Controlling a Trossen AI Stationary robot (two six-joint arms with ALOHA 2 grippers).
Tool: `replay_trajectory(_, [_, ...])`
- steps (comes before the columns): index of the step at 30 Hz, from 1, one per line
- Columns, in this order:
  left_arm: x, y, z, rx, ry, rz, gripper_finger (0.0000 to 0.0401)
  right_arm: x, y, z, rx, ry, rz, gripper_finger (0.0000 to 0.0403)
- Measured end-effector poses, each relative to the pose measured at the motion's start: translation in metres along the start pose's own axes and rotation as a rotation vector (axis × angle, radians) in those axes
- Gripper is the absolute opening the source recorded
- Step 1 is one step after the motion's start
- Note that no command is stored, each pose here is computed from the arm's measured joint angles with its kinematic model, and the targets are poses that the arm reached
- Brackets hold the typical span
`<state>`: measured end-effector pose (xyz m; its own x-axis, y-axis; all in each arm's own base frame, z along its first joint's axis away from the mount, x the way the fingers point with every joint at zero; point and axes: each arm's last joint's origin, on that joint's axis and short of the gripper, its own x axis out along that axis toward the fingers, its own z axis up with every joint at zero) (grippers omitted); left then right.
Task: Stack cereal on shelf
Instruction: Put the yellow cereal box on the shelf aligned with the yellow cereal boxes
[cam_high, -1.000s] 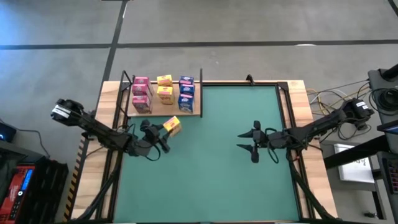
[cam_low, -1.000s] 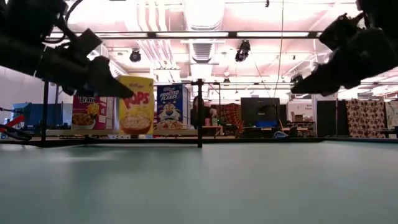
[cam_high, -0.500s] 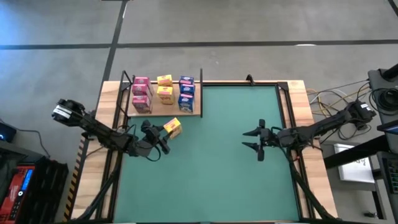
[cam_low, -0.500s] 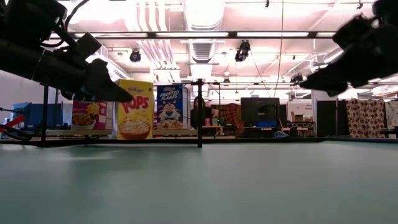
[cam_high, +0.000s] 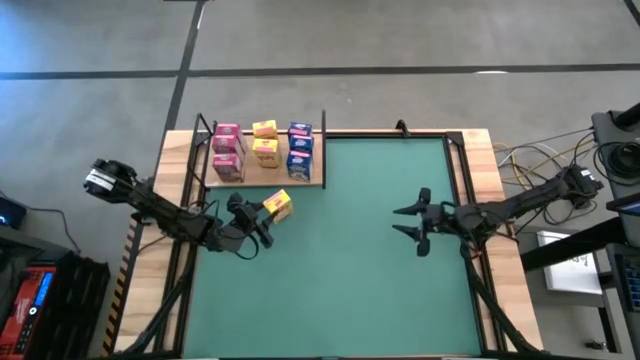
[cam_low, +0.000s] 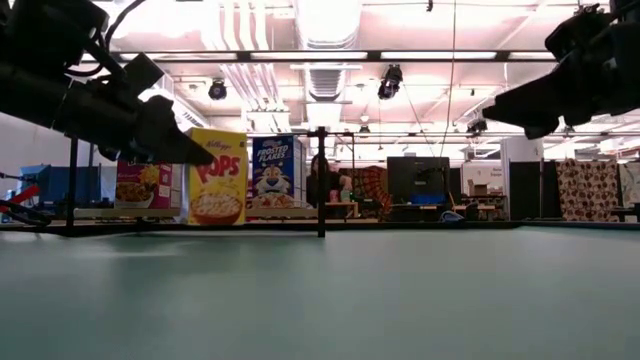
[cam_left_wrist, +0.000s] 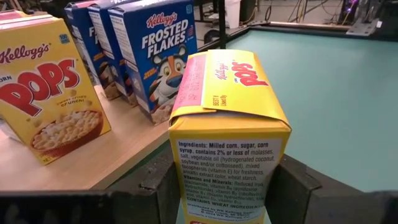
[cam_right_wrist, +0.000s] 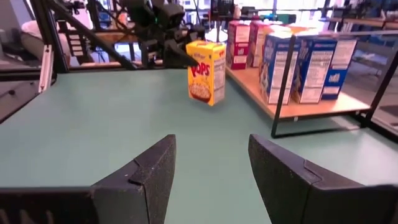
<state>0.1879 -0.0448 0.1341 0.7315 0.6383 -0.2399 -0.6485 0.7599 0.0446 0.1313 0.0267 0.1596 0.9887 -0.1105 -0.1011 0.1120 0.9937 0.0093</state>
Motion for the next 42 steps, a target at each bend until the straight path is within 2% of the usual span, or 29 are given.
replay_trajectory(13, [0.0, 0.0, 0.0, -0.002, -0.001, -0.001, 0.0163, -0.004, -0.001, 0.005, -0.021, -0.043, 0.001, 0.0192])
replay_trajectory(19, [0.0, -0.002, 0.0, 0.016, 0.019, -0.052, 0.0163, -0.004, -0.001, 0.005, -0.018, -0.043, 0.001, 0.0192])
replay_trajectory(24, [0.0, -0.001, -0.003, 0.032, 0.035, -0.05, 0.0163, -0.003, -0.001, 0.005, -0.017, -0.041, 0.001, 0.0192])
replay_trajectory(35, [0.0, 0.003, -0.011, -0.041, 0.088, -0.013, 0.0164, -0.003, -0.001, 0.005, -0.017, -0.04, 0.001, 0.0192])
replay_trajectory(42, [0.0, 0.001, -0.006, -0.042, 0.085, -0.016, 0.0193, -0.003, -0.001, 0.005, -0.017, -0.04, 0.001, 0.0192])
